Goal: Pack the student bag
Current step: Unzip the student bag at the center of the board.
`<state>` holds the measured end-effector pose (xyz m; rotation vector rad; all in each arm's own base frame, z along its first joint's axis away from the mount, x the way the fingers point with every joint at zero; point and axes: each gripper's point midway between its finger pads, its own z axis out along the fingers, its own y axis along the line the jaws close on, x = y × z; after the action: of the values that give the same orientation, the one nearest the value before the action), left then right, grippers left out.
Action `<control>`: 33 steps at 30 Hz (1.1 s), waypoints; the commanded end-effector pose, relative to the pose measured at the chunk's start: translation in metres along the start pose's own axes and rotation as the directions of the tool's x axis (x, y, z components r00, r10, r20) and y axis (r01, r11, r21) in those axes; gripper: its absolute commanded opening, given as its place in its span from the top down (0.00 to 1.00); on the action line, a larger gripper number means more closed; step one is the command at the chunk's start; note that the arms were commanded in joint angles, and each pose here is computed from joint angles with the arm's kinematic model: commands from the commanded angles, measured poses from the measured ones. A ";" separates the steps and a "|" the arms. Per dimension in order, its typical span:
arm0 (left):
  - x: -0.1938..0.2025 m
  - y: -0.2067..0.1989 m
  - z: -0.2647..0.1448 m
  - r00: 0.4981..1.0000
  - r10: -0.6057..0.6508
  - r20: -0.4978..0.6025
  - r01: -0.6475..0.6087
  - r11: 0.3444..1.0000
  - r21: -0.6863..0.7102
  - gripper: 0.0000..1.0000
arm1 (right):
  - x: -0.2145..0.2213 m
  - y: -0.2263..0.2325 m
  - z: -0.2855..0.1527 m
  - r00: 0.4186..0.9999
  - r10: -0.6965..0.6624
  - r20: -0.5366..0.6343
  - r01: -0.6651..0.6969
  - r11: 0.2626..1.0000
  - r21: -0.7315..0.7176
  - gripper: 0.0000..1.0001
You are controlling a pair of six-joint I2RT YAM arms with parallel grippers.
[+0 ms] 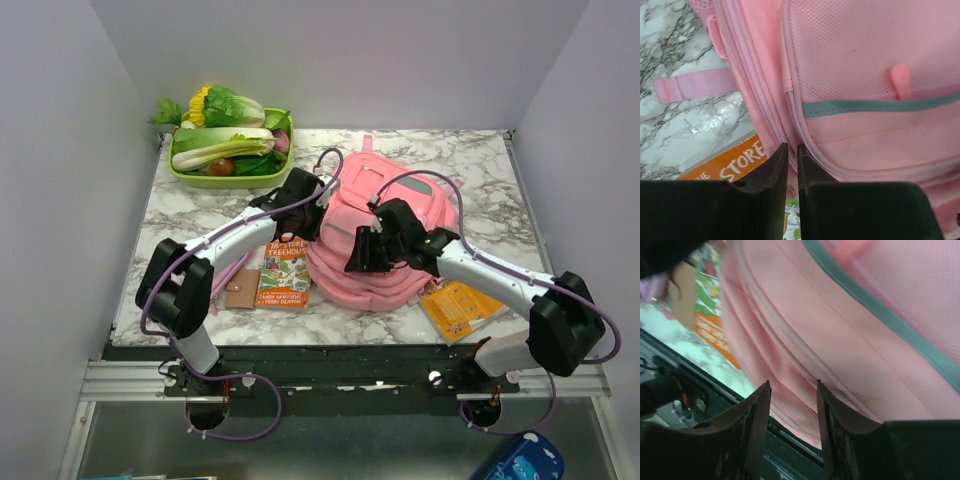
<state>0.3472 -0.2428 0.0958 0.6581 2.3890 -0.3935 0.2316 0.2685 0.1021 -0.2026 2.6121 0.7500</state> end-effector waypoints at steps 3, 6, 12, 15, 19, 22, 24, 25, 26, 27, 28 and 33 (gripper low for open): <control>-0.030 -0.043 -0.045 0.993 0.107 0.056 -0.114 0.984 0.135 0.79 | -0.031 0.026 -0.027 0.989 0.044 0.140 -0.020 0.986 -0.163 0.50; -0.042 -0.042 -0.061 0.988 0.143 0.064 -0.150 0.982 0.119 0.78 | -0.027 0.014 -0.032 0.988 0.069 0.141 -0.051 0.990 -0.129 0.50; -0.061 -0.043 -0.090 0.970 0.228 0.090 -0.237 0.965 0.113 0.76 | -0.032 -0.025 -0.060 0.967 0.116 0.228 -0.113 0.993 -0.027 0.50; -0.062 -0.061 -0.100 0.964 0.242 0.111 -0.260 0.947 0.188 0.74 | -0.037 -0.057 -0.069 0.952 0.164 0.260 -0.177 0.984 0.028 0.45; -0.046 -0.111 -0.106 0.934 0.333 0.133 -0.358 0.885 0.298 0.72 | -0.041 -0.080 -0.073 0.939 0.210 0.272 -0.232 0.971 0.050 0.39; -0.021 -0.140 -0.096 0.912 0.399 0.094 -0.406 0.846 0.344 0.74 | -0.041 -0.090 -0.071 0.933 0.241 0.268 -0.266 0.962 0.061 0.39; -0.011 -0.154 -0.087 0.902 0.422 0.092 -0.425 0.827 0.369 0.75 | -0.038 -0.094 -0.068 0.929 0.263 0.261 -0.288 0.956 0.061 0.38; -0.005 -0.157 -0.084 0.900 0.429 0.082 -0.426 0.821 0.379 0.75 | -0.038 -0.095 -0.067 0.928 0.269 0.258 -0.292 0.955 0.056 0.38; -0.002 -0.160 -0.082 0.899 0.431 0.077 -0.425 0.818 0.387 0.76 | -0.038 -0.098 -0.066 0.925 0.277 0.258 -0.301 0.952 0.058 0.38; 0.002 -0.167 -0.078 0.897 0.436 0.075 -0.427 0.812 0.398 0.76 | -0.036 -0.098 -0.066 0.925 0.281 0.254 -0.304 0.951 0.056 0.38; 0.005 -0.170 -0.077 0.897 0.437 0.070 -0.426 0.808 0.406 0.76 | -0.036 -0.099 -0.066 0.925 0.282 0.255 -0.306 0.950 0.058 0.38; 0.011 -0.184 -0.063 0.897 0.437 0.072 -0.425 0.805 0.413 0.76 | -0.034 -0.107 -0.068 0.923 0.287 0.257 -0.316 0.946 0.075 0.38</control>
<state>0.2127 -0.3487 0.1660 1.3837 2.1146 -0.6733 0.2740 0.1470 0.1272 0.3142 2.4213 0.6758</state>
